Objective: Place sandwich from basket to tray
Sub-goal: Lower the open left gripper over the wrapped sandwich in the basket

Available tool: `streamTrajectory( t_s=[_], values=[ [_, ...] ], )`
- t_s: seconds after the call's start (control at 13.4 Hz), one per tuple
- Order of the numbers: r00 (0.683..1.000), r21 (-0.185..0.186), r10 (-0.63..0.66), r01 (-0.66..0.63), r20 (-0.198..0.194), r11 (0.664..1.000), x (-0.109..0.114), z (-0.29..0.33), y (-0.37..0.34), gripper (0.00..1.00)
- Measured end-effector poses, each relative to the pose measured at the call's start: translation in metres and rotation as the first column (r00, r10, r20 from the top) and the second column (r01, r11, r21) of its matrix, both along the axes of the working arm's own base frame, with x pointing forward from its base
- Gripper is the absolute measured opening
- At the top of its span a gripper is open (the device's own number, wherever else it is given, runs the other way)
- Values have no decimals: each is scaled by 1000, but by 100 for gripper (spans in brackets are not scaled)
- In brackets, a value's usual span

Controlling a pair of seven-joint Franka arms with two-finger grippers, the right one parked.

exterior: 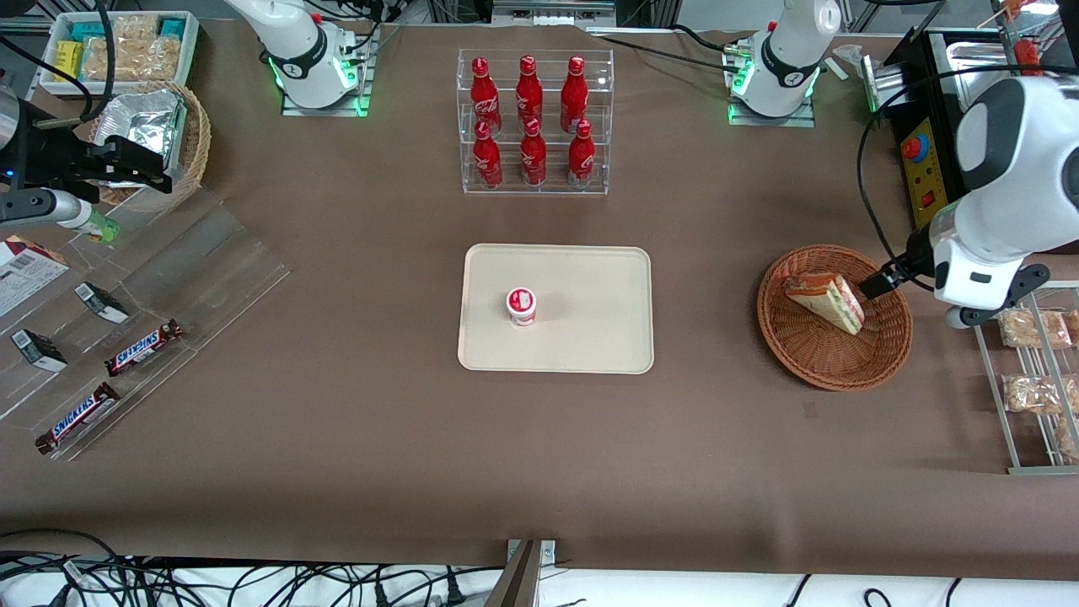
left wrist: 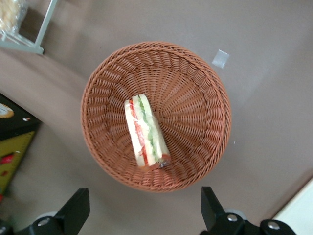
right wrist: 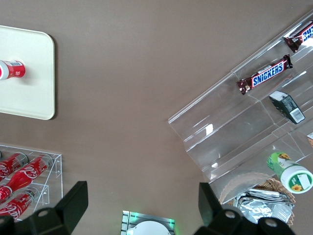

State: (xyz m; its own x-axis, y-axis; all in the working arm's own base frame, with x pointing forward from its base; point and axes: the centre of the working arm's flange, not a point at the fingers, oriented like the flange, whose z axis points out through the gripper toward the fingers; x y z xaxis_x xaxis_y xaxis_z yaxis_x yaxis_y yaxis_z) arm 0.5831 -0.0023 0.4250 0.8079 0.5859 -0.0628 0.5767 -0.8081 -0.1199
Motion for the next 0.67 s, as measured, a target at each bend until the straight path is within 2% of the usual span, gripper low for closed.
streamTrajectory(
  t_s=[0.22, 0.45, 0.67],
  values=[
    [998, 3, 40, -40, 45, 999, -6, -32, -1, 100],
    [992, 24, 74, -76, 99, 997, -18, -69, 4, 100],
    [986, 11, 95, -98, 136, 995, -36, -107, 4, 100]
  ],
)
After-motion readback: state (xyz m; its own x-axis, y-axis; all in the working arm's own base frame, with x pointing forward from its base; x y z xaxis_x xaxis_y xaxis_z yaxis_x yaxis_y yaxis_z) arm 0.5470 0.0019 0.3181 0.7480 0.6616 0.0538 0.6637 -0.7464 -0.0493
